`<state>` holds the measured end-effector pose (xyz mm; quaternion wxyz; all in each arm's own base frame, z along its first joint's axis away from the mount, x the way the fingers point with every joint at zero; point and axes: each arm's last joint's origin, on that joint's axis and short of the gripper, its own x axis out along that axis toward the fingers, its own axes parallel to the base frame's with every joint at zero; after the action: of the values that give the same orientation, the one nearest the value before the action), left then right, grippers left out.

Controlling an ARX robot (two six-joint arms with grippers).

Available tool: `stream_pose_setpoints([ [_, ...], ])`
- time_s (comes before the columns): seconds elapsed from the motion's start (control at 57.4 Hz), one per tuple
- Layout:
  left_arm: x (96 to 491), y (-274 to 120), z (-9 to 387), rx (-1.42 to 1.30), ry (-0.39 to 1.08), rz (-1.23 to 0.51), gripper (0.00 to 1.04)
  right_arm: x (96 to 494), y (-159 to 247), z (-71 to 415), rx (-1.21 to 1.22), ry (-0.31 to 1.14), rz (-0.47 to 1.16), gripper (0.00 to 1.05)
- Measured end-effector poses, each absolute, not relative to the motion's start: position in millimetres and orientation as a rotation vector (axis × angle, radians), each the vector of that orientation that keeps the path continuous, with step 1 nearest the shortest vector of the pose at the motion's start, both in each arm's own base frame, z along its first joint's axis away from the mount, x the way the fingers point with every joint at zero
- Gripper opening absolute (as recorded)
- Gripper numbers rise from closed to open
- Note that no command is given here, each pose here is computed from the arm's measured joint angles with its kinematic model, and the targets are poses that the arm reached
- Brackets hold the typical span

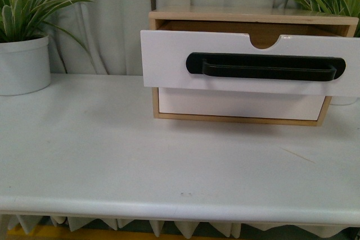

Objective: Close drawer sideways

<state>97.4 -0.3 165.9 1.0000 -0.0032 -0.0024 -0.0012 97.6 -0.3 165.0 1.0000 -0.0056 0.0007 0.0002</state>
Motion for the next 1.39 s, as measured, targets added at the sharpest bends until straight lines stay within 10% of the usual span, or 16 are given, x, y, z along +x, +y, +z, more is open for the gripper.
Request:
stream_pose_setpoints([
  [0.975, 97.5, -0.3, 166.0, -0.006, -0.004, -0.002, 0.99, 97.6, -0.3, 165.0, -0.011, 0.001, 0.0, 0.96],
  [1.201, 102.7, -1.6, 157.6, -0.239, 0.415, 0.675, 0.99, 105.3, -2.2, 166.0, 0.107, 0.439, 0.304, 0.96],
  [1.393, 147.4, -31.5, 190.9, -0.671, 0.297, 0.526, 0.99, 139.0, 2.5, 185.9, -0.237, 0.382, 0.313, 0.96],
])
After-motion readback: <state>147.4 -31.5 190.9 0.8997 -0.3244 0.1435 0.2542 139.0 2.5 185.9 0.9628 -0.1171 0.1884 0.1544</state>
